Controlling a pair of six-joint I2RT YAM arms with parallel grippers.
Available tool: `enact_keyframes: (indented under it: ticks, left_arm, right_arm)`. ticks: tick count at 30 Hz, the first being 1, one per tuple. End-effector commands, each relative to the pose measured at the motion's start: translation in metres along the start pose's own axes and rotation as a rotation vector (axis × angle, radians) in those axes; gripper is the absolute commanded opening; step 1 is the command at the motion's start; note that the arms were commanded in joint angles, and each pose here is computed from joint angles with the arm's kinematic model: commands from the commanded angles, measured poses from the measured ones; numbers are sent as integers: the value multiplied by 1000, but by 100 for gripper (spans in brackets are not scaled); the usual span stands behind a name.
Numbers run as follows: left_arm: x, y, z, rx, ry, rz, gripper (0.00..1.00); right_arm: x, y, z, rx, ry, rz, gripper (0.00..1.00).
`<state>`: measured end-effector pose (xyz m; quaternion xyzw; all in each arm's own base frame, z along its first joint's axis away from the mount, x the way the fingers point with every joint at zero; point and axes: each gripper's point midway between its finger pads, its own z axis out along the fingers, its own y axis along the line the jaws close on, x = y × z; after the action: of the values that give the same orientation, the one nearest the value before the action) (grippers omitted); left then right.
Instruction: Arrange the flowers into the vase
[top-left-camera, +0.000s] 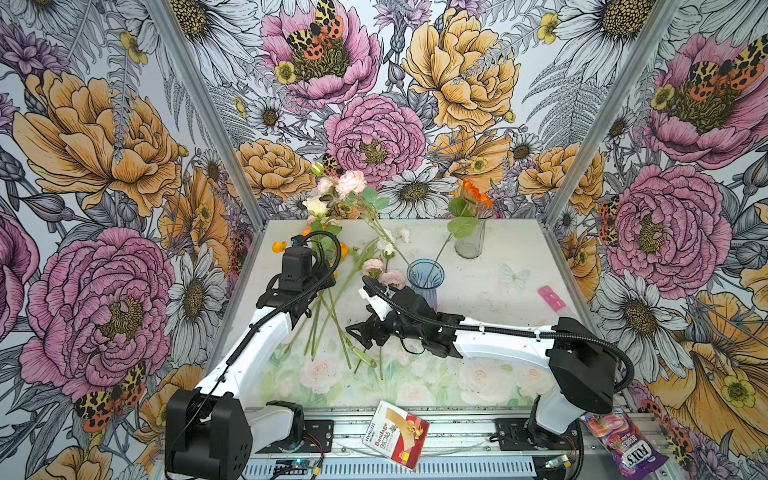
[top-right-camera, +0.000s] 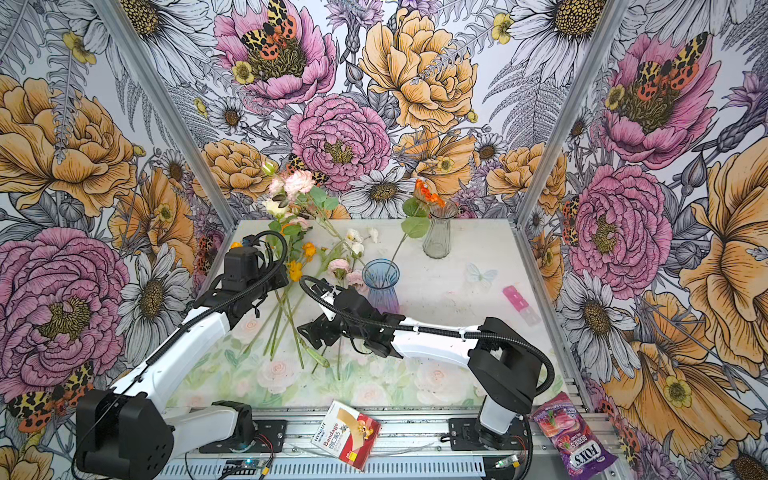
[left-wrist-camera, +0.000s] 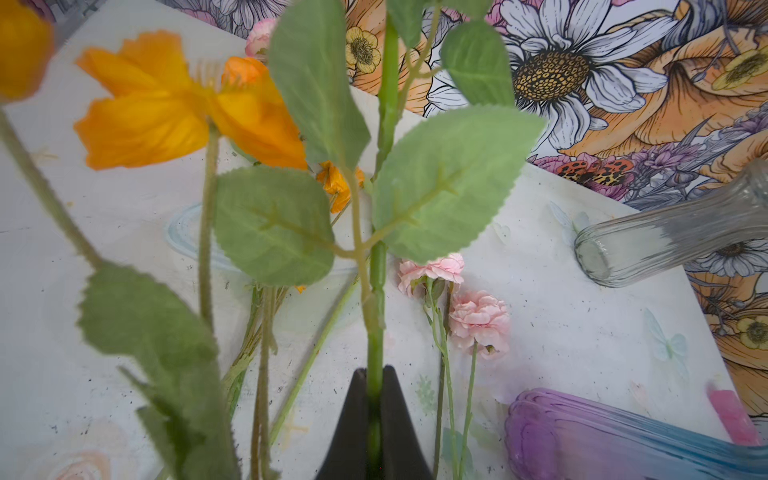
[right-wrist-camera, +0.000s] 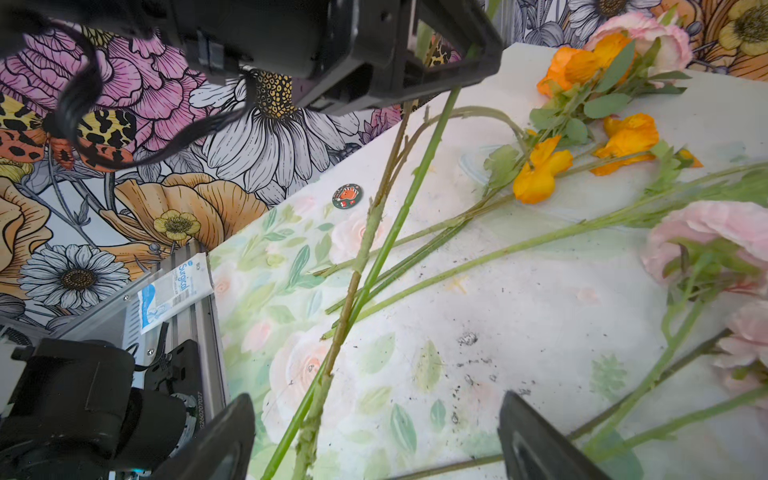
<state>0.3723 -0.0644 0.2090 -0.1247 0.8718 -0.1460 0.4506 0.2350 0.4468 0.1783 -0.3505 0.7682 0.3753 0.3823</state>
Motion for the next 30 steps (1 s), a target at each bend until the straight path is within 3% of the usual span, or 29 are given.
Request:
enact_keyframes:
  ticks: [1,8,18,26,30]
  left_arm:
    - [1,0,-7,21,0,-30,0]
    - [-11,9,3,9,-89,-79,0]
    - [-48,34,15,-9,-225,-186,0]
    - [-72,24,-19,2,-293,-137,0]
    - [-69,18,-61,-55,-379,0,0]
  right_arm:
    - [-15,16,10,-67,-25,-11,90]
    - [-3,20,30,-89,13,13,89]
    - [21,3,39,-14,55,38,87]
    - [5,2,-1,27,-16,-1,88]
    - [-7,1,-43,62,-83,-29,90]
